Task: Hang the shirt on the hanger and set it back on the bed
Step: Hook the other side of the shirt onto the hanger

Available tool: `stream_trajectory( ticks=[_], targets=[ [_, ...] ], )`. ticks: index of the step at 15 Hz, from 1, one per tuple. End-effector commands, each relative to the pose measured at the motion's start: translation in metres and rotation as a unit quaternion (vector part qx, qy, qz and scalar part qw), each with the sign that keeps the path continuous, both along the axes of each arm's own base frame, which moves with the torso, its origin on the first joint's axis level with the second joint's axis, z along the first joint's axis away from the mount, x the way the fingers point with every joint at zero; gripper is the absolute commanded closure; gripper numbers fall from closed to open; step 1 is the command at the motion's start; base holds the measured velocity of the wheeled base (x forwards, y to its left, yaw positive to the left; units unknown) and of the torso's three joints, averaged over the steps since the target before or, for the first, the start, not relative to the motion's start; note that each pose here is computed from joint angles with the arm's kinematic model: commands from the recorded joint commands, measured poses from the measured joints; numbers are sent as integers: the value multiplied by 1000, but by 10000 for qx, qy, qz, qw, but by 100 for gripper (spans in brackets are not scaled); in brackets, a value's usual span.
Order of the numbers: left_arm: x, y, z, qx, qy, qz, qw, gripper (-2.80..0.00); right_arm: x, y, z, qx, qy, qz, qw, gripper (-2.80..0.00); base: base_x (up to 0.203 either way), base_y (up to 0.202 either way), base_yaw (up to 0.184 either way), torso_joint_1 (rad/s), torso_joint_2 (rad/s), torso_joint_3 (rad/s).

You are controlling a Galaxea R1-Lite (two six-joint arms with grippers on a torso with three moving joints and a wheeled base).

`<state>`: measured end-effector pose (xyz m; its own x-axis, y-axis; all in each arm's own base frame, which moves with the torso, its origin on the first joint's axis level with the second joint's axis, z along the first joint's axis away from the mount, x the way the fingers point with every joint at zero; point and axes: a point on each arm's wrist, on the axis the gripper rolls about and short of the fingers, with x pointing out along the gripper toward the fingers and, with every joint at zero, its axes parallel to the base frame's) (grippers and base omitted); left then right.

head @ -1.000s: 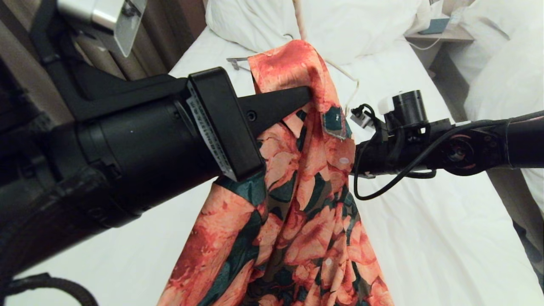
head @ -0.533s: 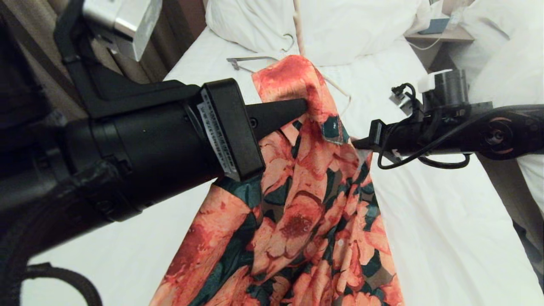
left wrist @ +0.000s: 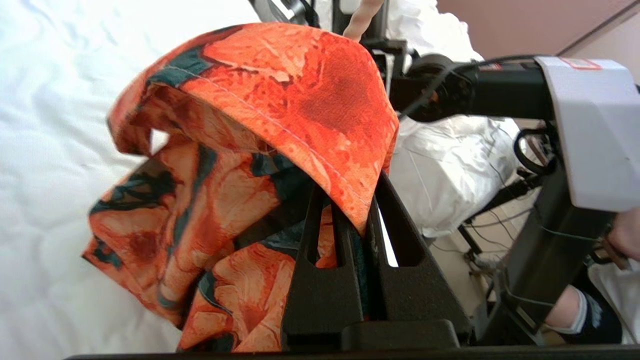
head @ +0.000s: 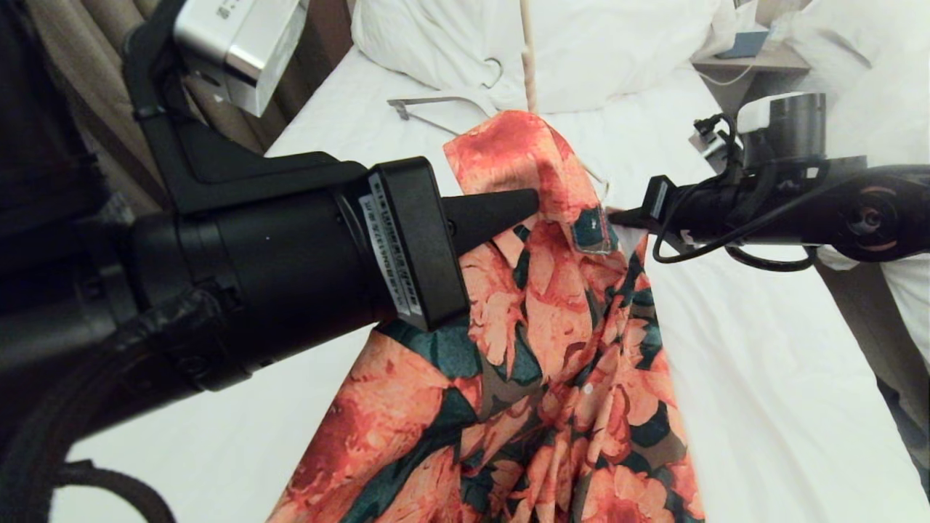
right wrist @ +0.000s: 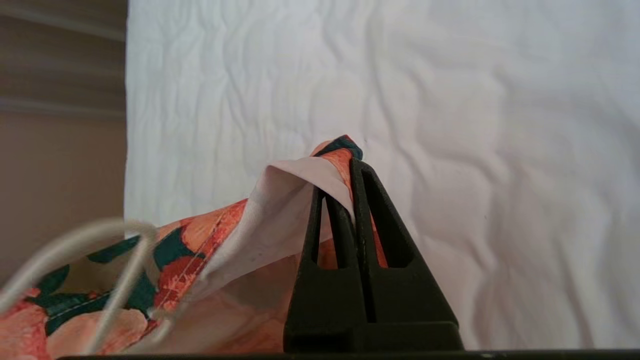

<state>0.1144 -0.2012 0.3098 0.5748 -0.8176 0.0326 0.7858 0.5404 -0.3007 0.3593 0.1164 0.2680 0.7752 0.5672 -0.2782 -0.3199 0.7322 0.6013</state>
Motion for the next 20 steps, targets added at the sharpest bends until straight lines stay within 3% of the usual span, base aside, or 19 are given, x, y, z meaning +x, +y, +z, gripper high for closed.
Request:
stream_trajectory(
  ticks=[1, 10, 16, 20],
  targets=[
    [-3, -3, -2, 39, 39, -86, 9999, 0, -1, 1, 6, 36, -88, 15, 10000, 0, 0, 0, 0, 0, 0, 0],
    [-10, -19, -16, 340, 293, -335, 9984, 0, -19, -2, 33, 98, -474, 75, 9988, 0, 0, 0, 0, 0, 0, 0],
    [-10, -19, -17, 308, 305, -224, 9988, 0, -83, 20, 80, 285, -1130, 728, 9905, 0, 0, 0, 0, 0, 0, 0],
    [-8, -22, -19, -370, -26, -247, 9990, 0, -114, 38, 98, 386, -1457, 1180, 9815, 0, 0, 0, 0, 0, 0, 0]
  ],
)
